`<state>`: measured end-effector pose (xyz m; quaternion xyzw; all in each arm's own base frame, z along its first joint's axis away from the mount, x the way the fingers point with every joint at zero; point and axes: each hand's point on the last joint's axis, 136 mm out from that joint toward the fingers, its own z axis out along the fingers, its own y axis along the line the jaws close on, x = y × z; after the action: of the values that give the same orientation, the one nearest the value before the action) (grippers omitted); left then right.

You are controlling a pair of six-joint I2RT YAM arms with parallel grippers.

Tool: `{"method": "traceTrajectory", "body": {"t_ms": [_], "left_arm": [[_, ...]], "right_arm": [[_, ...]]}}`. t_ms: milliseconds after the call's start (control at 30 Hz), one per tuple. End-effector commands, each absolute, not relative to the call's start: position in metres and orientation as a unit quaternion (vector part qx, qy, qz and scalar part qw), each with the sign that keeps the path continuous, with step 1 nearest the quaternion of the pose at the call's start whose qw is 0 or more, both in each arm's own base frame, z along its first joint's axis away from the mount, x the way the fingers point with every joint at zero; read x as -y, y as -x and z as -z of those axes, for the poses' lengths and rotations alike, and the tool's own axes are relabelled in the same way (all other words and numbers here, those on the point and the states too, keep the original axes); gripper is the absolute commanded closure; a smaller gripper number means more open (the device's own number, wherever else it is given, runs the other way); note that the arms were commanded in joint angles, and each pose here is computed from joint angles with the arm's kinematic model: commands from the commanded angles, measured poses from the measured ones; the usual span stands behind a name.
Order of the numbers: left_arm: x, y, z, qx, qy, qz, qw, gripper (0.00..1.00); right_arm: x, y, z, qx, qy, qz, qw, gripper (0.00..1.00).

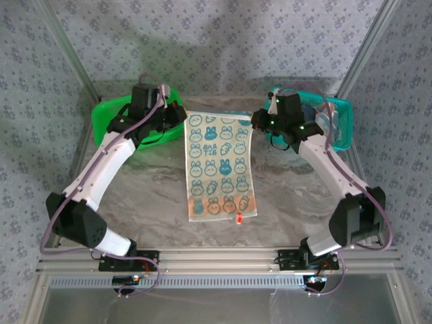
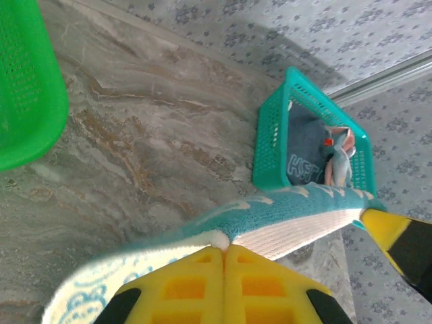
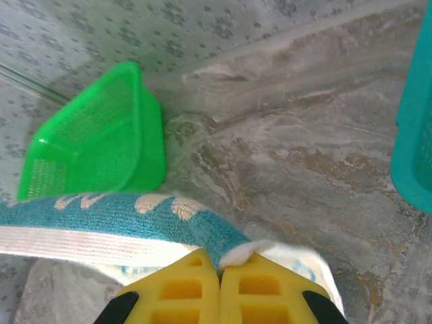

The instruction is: Fold and stack the towels

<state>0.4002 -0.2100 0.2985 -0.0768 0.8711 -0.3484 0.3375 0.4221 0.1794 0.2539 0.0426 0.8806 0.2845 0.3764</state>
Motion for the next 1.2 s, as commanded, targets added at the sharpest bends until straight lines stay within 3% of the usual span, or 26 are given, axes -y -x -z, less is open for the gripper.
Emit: {"method": "traceTrajectory", "body": {"t_ms": [0, 333, 1167], "left_arm": [[0.218, -0.407, -0.292, -0.865, 0.075, 0.371, 0.329, 1.0], [0.207, -0.372, -0.212, -0.889, 0.129, 0.346, 0.272, 1.0], [0.197, -0.233, -0.135, -0.913, 0.139, 0.303, 0.233, 1.0]], "right_arm": [[-0.181, -0.435, -0.245, -0.883, -0.033, -0.293, 0.366, 1.0], [-0.174, -0.403, -0.169, -0.908, -0.049, -0.284, 0.303, 1.0], [-0.181, -0.258, -0.113, -0.929, -0.027, -0.257, 0.265, 0.99]]}}
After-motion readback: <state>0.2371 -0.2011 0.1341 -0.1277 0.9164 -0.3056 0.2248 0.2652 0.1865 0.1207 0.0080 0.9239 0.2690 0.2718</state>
